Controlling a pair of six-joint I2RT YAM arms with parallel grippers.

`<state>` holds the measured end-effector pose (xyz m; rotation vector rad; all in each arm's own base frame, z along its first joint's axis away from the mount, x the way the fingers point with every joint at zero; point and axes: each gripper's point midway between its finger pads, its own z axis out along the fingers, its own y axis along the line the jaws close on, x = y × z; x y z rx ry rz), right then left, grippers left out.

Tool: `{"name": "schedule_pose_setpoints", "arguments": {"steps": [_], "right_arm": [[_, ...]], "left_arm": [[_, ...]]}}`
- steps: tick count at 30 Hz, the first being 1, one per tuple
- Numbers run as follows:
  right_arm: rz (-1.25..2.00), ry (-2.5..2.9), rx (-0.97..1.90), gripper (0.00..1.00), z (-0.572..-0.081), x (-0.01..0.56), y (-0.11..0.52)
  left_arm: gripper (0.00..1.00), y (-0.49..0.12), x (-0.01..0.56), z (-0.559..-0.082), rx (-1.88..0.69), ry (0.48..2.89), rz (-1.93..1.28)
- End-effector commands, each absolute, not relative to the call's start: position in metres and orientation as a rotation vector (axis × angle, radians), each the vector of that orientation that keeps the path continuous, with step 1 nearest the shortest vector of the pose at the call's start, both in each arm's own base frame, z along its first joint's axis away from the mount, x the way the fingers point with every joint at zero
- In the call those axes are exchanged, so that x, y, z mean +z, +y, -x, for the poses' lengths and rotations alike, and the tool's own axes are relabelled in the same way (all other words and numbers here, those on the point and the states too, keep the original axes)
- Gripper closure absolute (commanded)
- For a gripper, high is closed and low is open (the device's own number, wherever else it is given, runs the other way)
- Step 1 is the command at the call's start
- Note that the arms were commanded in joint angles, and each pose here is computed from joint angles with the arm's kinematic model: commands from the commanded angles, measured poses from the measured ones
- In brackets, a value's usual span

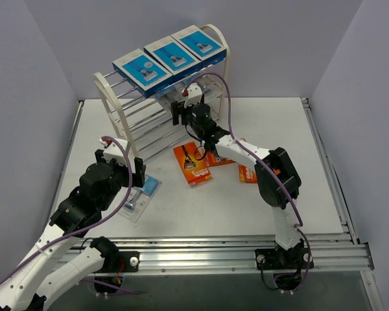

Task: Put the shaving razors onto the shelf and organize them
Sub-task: Place the shaving razor onto shelf

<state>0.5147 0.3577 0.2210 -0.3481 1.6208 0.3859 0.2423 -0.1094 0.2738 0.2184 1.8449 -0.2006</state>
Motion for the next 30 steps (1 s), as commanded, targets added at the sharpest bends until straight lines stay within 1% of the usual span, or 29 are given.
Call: {"name": "schedule_pose_setpoints", "arguments": {"steps": [1, 7, 30], "right_arm": [[0.338, 1.596, 0.359, 0.32, -0.516, 0.236, 0.361], [0.319, 1.621, 0.343, 0.38, -0.516, 0.231, 0.356], [0.256, 1.67, 0.27, 0.4, -0.528, 0.219, 0.325]], "left_arm": [[0.09, -0.109, 0.284, -0.242, -0.214, 1.815, -0.216], [0.09, -0.11, 0.283, -0.242, -0.215, 1.819, -0.221], [0.09, -0.111, 0.281, -0.243, -0.212, 1.826, -0.226]]}}
